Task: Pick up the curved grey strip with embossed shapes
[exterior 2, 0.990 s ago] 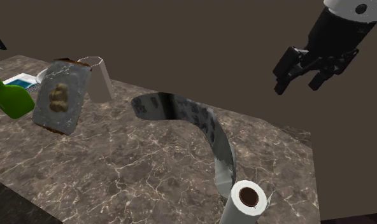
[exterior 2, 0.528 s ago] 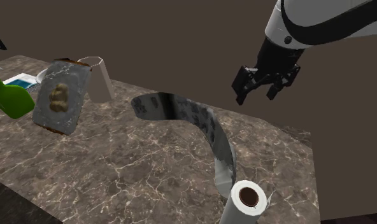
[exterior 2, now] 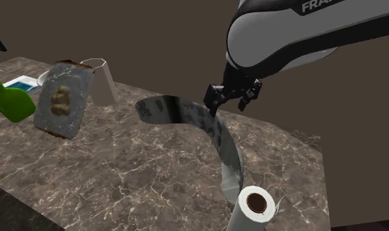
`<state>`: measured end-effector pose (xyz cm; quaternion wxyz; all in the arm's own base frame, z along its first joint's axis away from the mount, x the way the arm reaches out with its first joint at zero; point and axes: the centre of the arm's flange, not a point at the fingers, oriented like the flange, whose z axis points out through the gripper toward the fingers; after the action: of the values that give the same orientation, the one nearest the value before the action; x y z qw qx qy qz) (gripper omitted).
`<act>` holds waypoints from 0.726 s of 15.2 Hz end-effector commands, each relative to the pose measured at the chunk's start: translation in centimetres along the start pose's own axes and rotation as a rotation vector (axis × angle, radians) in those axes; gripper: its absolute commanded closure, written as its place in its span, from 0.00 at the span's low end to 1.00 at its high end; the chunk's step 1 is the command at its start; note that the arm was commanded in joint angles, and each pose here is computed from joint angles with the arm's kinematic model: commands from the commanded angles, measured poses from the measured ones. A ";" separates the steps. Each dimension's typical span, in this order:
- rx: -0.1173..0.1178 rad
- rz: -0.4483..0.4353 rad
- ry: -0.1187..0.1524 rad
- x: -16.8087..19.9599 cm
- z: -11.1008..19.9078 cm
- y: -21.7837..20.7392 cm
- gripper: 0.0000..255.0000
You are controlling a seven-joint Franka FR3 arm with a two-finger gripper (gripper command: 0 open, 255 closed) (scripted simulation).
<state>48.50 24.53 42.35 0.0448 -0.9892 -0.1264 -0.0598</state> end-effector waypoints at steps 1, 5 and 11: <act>0.006 -0.014 -0.002 0.7 1.8 -1.4 0.00; 0.006 -0.014 -0.002 0.4 3.9 -1.2 0.00; 0.006 -0.014 -0.002 0.1 5.8 -1.1 1.00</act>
<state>48.93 26.24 36.89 0.0472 -0.9882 -0.1336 -0.0586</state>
